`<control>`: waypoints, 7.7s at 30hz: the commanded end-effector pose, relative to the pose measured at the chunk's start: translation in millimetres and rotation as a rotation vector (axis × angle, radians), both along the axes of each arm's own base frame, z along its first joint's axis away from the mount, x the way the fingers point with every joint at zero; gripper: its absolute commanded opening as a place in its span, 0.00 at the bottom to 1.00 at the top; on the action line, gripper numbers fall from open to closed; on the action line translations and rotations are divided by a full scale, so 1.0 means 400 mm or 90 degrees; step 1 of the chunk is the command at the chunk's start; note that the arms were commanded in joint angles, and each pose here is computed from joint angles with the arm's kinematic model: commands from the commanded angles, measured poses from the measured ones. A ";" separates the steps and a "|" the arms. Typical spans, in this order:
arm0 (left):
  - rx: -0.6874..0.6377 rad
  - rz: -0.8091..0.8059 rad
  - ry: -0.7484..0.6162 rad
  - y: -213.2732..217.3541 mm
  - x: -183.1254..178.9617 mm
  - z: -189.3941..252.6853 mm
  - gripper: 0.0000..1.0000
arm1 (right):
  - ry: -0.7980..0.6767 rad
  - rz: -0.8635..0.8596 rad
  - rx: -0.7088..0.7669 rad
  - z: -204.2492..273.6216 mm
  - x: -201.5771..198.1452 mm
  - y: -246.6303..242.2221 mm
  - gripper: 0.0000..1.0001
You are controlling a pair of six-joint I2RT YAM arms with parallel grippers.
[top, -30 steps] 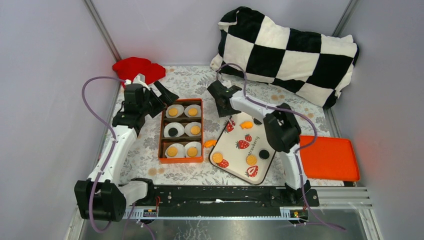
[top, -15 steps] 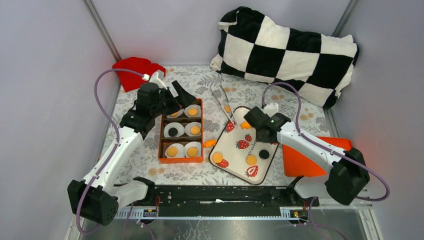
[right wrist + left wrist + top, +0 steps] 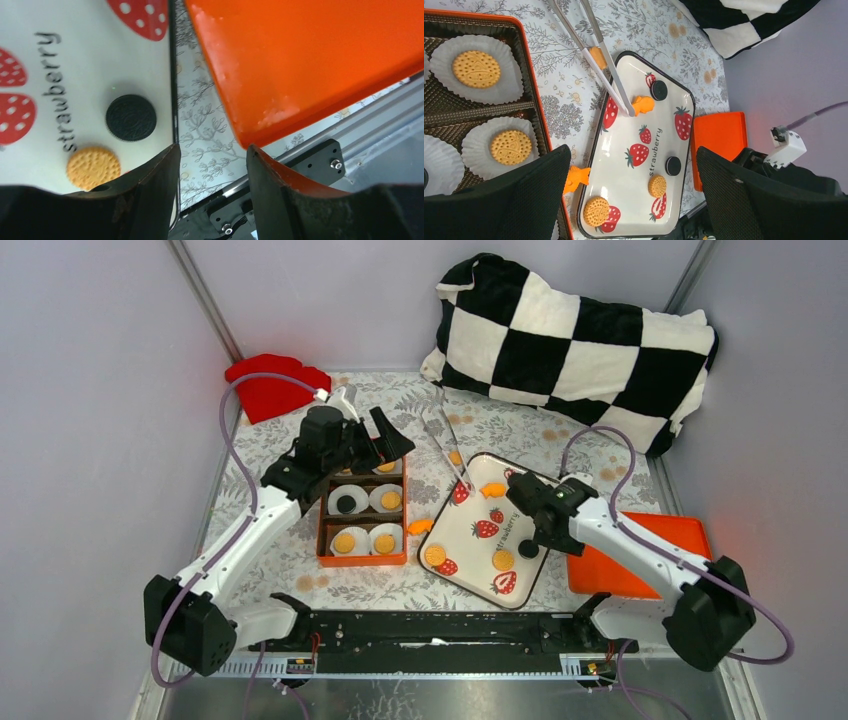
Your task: Pack the cookies
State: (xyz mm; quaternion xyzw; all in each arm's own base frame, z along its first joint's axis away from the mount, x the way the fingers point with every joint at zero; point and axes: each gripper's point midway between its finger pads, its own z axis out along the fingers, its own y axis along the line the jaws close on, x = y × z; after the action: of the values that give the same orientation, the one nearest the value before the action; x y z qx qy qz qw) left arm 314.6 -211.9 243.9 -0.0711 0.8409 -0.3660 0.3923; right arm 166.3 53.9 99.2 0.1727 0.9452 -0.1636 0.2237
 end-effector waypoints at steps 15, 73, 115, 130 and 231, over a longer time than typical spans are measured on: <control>-0.029 -0.028 -0.034 -0.049 0.052 0.021 0.99 | 0.081 -0.158 0.017 -0.083 0.141 -0.218 0.32; 0.039 0.033 0.001 -0.026 0.102 -0.050 0.99 | 0.079 0.069 0.126 -0.212 0.723 0.008 0.41; -0.212 -0.321 0.039 -0.318 0.139 -0.100 0.99 | -0.105 0.607 0.301 0.227 0.394 0.433 0.00; -0.281 -0.380 0.146 -0.358 0.104 -0.219 0.99 | -0.098 0.800 0.333 0.260 0.266 0.581 0.00; 0.222 0.243 0.045 0.226 0.143 0.145 0.00 | -0.363 0.362 -0.262 0.445 0.209 0.391 0.00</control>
State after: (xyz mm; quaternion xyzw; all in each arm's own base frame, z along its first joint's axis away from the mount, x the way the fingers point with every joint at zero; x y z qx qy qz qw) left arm 379.5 -211.1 391.0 -0.0258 0.8134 -0.3687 0.4493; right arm 251.7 201.6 209.3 -0.1651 0.7735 -0.3673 0.4895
